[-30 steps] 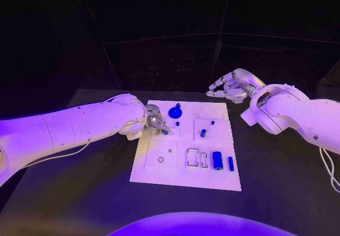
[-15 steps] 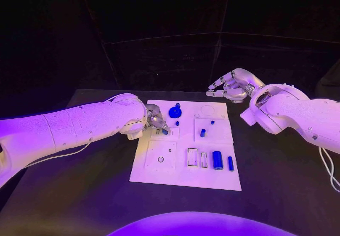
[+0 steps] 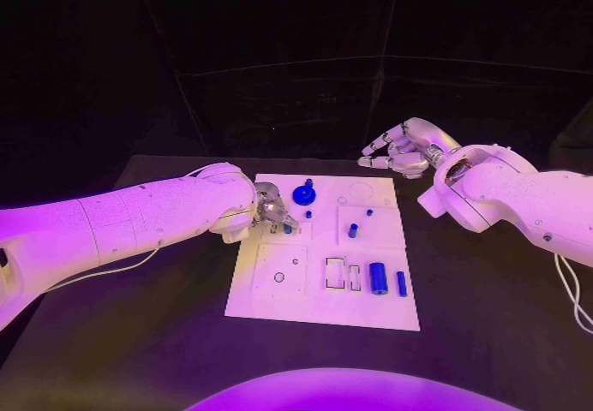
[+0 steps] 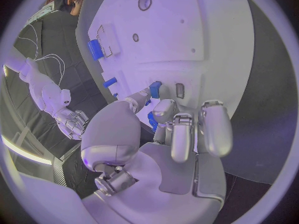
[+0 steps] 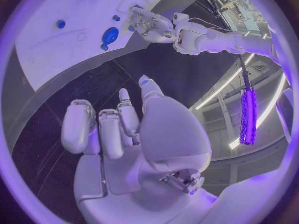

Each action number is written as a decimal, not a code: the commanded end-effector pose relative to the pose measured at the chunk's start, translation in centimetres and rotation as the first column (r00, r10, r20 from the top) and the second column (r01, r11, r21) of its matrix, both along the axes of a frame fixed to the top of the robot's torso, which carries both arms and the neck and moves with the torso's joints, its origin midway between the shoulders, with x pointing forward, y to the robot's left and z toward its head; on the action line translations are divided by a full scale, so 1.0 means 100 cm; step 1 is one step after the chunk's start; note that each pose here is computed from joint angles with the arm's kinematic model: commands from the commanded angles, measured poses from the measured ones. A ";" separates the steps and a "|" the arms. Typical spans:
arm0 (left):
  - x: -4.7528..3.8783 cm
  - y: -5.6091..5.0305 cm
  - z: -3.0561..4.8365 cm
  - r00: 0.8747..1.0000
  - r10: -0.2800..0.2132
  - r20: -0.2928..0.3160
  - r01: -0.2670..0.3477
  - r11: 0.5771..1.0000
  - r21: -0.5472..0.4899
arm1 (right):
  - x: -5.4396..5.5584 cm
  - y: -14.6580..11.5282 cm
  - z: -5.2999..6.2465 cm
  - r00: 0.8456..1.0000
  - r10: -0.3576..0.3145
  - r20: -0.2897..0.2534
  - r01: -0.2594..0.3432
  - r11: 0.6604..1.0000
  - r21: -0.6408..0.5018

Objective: Assemble the parts on the task board

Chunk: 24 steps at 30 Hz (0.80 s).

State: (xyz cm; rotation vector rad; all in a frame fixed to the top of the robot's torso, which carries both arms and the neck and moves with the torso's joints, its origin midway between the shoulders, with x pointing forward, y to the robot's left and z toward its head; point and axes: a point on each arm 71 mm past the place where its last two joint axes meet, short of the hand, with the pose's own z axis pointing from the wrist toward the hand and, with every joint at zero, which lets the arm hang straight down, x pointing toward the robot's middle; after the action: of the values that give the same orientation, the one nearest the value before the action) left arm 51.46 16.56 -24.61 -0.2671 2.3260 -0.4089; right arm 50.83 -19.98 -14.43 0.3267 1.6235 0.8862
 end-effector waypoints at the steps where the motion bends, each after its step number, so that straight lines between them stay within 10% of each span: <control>1: -0.0002 -0.001 0.0001 1.000 -0.011 -0.010 0.012 1.000 0.007 | 0.000 0.001 0.002 1.000 0.009 0.007 -0.009 1.000 -0.002; 17: 0.0004 0.004 0.0010 1.000 0.005 -0.003 -0.005 1.000 0.008 | 0.001 0.001 0.002 1.000 0.006 0.008 -0.006 1.000 -0.002; 24: 0.0014 0.007 0.0129 1.000 0.014 0.019 -0.014 1.000 -0.011 | 0.001 -0.001 0.001 1.000 0.004 0.009 -0.004 1.000 -0.003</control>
State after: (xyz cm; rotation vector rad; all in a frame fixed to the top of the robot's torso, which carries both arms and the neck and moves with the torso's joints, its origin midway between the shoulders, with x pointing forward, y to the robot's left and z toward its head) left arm 51.51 17.31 -23.72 -0.2759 2.3145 -0.4119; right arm 50.96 -20.11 -14.46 0.3279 1.6221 0.8810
